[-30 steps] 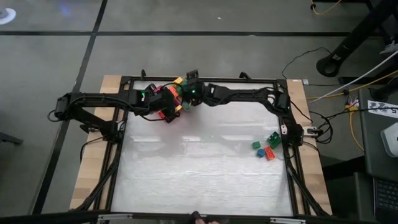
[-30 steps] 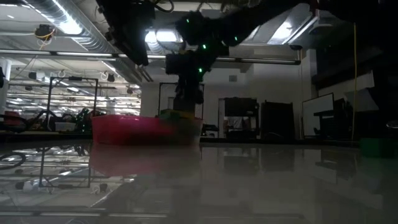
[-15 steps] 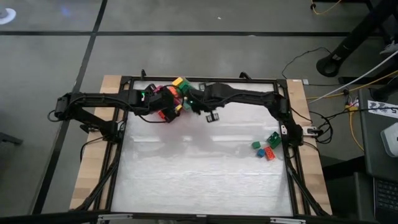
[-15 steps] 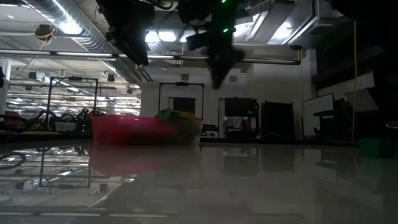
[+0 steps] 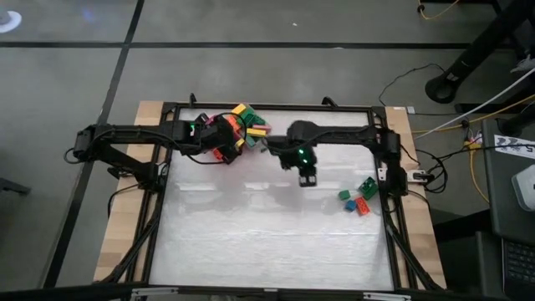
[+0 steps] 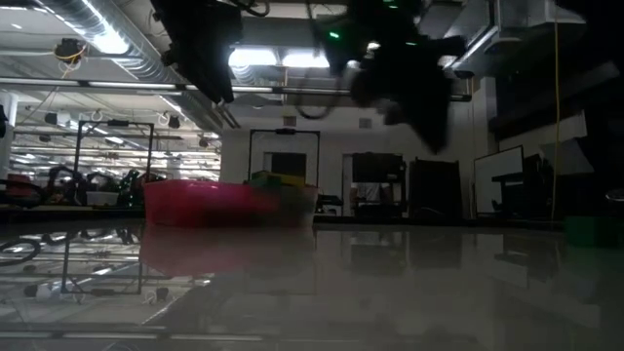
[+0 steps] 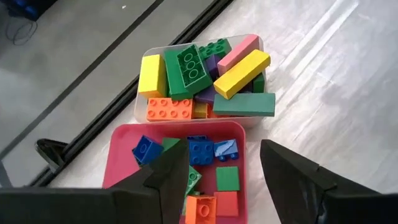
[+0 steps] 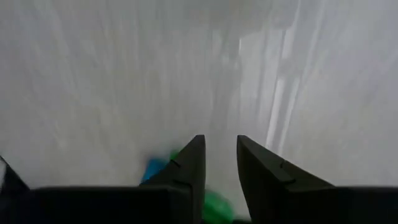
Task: Sort blocks by size
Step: Put the small green block into the pink bin
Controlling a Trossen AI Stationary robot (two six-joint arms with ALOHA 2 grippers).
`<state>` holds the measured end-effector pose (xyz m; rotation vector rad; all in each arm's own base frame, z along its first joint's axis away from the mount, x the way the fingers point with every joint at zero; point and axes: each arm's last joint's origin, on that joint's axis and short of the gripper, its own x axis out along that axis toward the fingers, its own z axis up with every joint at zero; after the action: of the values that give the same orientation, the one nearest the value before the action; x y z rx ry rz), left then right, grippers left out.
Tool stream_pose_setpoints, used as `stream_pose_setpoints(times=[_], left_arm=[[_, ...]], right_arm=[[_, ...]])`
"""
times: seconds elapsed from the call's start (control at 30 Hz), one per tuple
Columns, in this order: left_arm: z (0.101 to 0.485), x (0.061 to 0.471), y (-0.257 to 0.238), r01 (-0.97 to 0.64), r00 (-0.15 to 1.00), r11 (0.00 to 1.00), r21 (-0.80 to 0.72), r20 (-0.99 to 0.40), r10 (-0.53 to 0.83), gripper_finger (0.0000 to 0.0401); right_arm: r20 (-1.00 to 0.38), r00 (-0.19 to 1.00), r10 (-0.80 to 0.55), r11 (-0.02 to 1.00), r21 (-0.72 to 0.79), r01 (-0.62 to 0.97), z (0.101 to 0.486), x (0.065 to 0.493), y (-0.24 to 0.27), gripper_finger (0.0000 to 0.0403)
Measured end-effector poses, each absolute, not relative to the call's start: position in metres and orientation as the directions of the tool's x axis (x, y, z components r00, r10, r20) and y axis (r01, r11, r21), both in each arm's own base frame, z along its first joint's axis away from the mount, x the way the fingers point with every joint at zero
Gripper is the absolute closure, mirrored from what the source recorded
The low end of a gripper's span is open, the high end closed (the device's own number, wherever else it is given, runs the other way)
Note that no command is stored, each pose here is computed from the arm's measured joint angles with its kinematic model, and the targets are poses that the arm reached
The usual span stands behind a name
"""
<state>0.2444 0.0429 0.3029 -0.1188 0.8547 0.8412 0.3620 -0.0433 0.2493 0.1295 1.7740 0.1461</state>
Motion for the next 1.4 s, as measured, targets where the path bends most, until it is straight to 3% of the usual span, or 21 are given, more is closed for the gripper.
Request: stream_pose_setpoints(times=[0.2,0.43,0.57,0.77,1.2,1.4], left_arm=[[0.303,0.245,0.042,-0.709,0.367,0.674,0.209,-0.707,0.605,0.0217],[0.302,0.246,0.042,-0.73,0.366,0.658,0.186,-0.707,0.606,0.0217],[0.301,0.247,0.042,-0.729,0.363,0.658,0.188,-0.708,0.605,0.0217],[0.3,0.248,0.042,-0.729,0.362,0.658,0.189,-0.709,0.605,0.0217],[0.3,0.248,0.042,-0.735,0.362,0.653,0.182,-0.709,0.605,0.0217],[0.3,0.248,0.042,-0.736,0.361,0.652,0.181,-0.709,0.605,0.0217]], right_arm=[[-0.937,-0.311,0.157,0.985,0.125,0.121,0.24,0.303,-0.019,0.0313],[-0.977,-0.192,0.091,0.974,0.048,0.219,0.22,0.252,0.012,0.0313],[-0.978,-0.195,0.078,0.974,0.034,0.222,0.199,0.234,0.027,0.0313],[-0.964,-0.258,0.058,0.982,0.009,0.187,0.174,0.223,0.04,0.0313],[-0.959,-0.278,0.051,0.983,-0.001,0.185,0.17,0.223,0.04,0.0312],[-0.954,-0.237,-0.186,0.954,-0.232,0.187,0.17,0.225,0.033,0.0299]])
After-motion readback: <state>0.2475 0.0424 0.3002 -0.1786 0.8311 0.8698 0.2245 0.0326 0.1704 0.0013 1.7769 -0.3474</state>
